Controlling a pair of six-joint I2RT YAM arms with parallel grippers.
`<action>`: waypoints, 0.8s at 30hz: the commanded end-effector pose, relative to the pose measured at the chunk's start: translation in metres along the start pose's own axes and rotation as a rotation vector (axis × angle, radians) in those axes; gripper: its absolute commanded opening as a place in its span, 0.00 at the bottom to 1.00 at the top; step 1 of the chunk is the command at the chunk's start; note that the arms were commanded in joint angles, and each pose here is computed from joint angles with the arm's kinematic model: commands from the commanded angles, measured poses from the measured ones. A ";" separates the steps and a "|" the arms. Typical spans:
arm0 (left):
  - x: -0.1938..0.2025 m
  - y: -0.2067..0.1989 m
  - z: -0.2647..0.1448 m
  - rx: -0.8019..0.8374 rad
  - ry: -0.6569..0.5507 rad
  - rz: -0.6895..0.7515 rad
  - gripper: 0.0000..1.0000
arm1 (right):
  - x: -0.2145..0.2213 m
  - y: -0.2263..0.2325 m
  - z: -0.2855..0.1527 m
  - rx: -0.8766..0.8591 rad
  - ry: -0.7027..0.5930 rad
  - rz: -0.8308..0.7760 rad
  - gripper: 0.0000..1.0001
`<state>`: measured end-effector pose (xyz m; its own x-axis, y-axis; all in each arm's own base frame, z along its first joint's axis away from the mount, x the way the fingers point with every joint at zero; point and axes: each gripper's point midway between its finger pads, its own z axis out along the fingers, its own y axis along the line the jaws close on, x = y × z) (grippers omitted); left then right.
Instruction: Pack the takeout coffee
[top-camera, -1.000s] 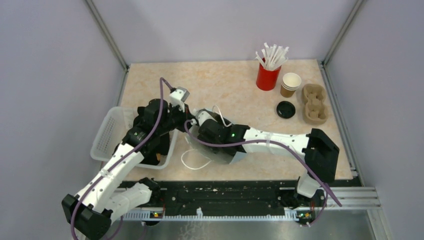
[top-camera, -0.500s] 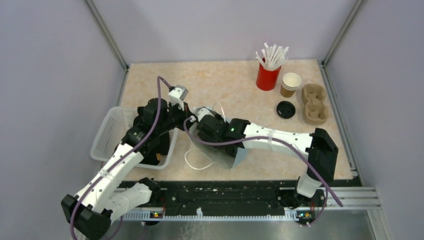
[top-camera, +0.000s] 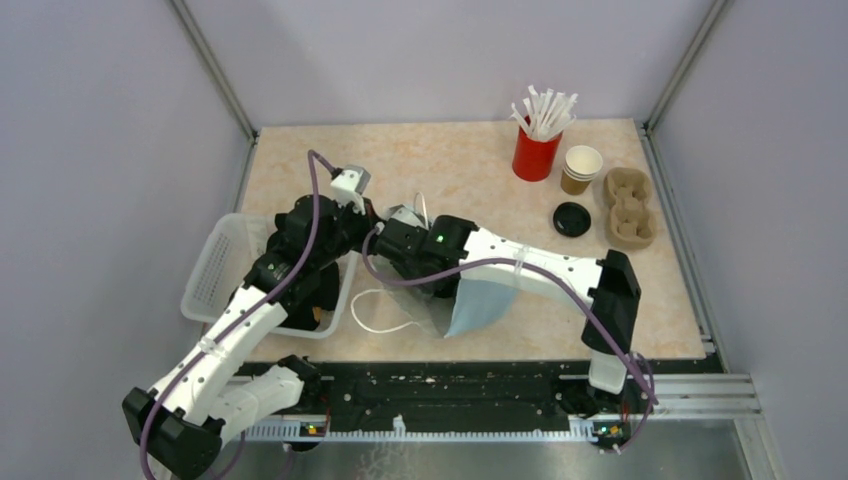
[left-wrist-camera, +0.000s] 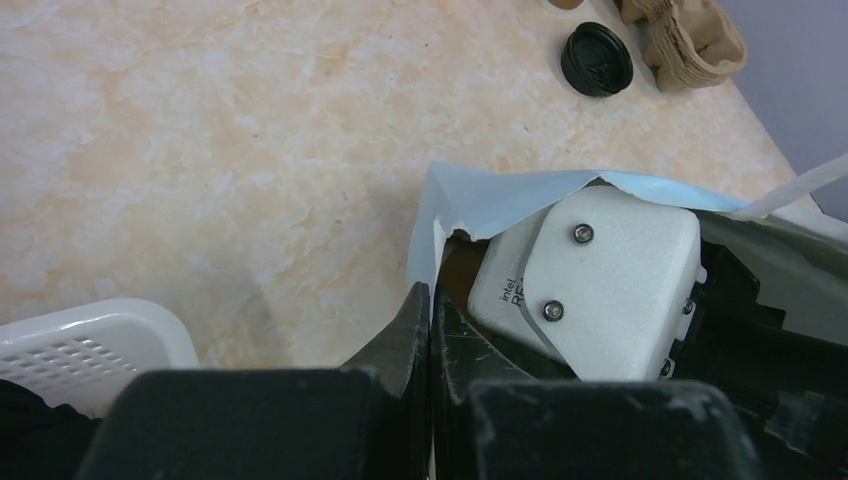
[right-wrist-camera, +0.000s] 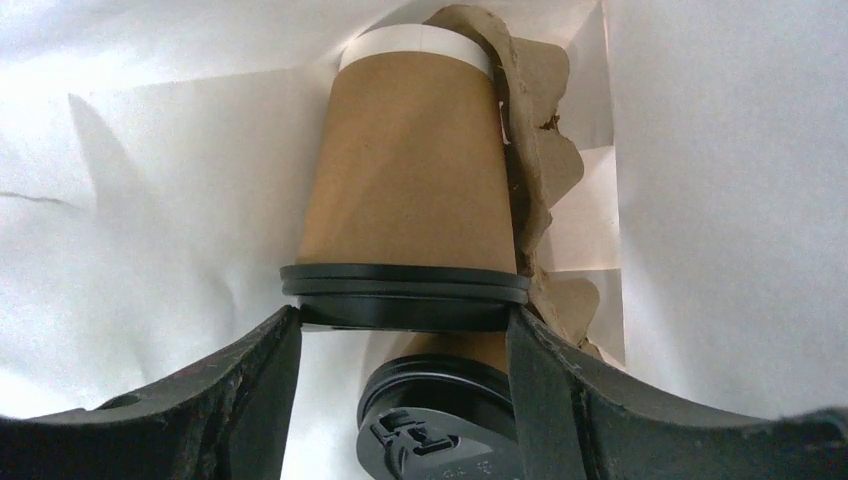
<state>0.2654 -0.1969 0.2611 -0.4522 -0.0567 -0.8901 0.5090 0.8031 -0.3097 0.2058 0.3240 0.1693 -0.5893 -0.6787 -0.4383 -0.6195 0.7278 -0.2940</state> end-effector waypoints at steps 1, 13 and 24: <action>0.011 -0.031 -0.001 0.131 0.043 0.033 0.00 | -0.055 0.024 -0.021 -0.082 -0.197 0.118 0.55; 0.014 -0.038 -0.007 0.170 0.047 0.040 0.00 | -0.078 0.020 -0.007 -0.087 -0.517 0.031 0.53; 0.021 -0.040 -0.004 0.184 0.071 0.029 0.00 | -0.091 0.020 -0.038 -0.116 -0.644 0.057 0.52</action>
<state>0.2529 -0.2051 0.2632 -0.4510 -0.0416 -0.8915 0.5510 0.7729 -0.3148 0.2244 0.3484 0.1543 -0.3808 -0.6275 -0.6791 -0.6449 0.7066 -0.2913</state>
